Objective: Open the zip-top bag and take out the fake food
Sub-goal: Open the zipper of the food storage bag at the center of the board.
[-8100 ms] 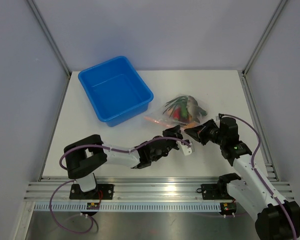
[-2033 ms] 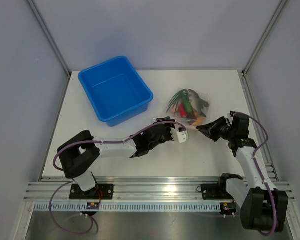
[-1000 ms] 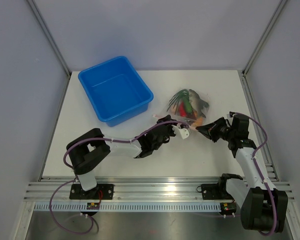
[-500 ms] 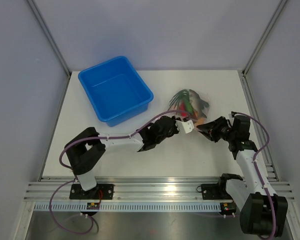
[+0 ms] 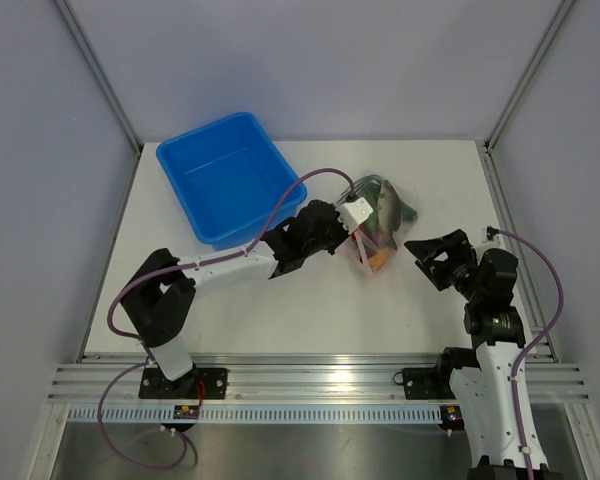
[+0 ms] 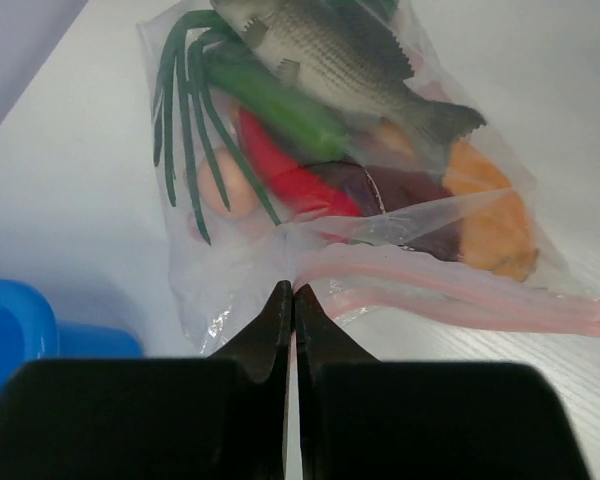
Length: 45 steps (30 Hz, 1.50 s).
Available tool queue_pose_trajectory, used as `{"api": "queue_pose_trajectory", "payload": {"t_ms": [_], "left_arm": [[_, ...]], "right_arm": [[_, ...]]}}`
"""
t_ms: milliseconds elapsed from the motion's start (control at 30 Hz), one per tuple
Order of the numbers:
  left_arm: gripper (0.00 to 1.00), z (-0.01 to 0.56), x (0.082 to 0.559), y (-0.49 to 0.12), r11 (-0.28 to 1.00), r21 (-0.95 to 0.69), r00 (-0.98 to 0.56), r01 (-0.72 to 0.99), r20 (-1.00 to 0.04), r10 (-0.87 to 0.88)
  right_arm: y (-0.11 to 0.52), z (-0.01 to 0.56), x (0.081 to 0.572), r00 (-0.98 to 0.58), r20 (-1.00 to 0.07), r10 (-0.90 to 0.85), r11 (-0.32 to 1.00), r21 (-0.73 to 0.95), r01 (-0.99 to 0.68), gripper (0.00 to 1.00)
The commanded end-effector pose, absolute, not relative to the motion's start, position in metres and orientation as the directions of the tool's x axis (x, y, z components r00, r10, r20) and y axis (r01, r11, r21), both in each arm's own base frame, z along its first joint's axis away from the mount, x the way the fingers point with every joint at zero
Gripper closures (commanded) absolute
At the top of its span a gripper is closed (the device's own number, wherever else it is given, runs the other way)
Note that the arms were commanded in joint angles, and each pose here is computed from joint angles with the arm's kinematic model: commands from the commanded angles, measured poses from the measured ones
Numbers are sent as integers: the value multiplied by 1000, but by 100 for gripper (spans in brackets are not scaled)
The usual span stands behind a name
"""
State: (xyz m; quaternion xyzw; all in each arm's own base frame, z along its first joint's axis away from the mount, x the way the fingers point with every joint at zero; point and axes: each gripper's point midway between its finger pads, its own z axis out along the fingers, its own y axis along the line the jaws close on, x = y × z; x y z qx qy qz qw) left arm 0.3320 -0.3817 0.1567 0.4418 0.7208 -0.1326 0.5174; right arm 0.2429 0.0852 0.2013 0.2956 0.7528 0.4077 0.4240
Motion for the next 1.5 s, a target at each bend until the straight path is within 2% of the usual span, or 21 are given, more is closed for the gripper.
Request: {"api": "queue_pose_trajectory", "payload": {"t_ms": [0,200,467,600,767,833,967,1100,1300,1467], "left_arm": [[100,202,323,-394,581,147,-86,801,-931,355],[100,204,325,-378,608,203,-45,767,-929,367],[100,206,328,-355,646,271,0,713,-922,387],[100,206,328,-351,642,291,16,709,-917,398],[100,206,330,-349,641,258,-4,723,-926,377],[100,206,331,-349,638,224,-26,737,-933,358],[100,205,328,-351,631,152,-84,761,-941,328],[100,212,316,-359,569,131,-64,812,-949,310],[100,215,317,-355,587,138,-55,797,-953,299],[100,219,317,-354,589,107,-69,801,-961,268]], "right_arm": [[81,203,248,-460,-419,783,517,849,107,21],[88,206,249,-491,-480,727,557,831,13,22],[82,204,257,-464,-552,693,622,783,-2,22],[83,198,271,-499,-574,649,678,734,37,22],[126,194,273,-550,-649,525,767,641,-24,22],[127,194,273,-529,-684,503,807,590,4,23],[134,209,261,-479,-737,477,825,563,-45,23],[145,205,262,-503,-760,412,852,517,-84,25],[159,202,276,-486,-809,332,906,416,-75,25],[180,200,287,-458,-855,241,932,336,-137,25]]}}
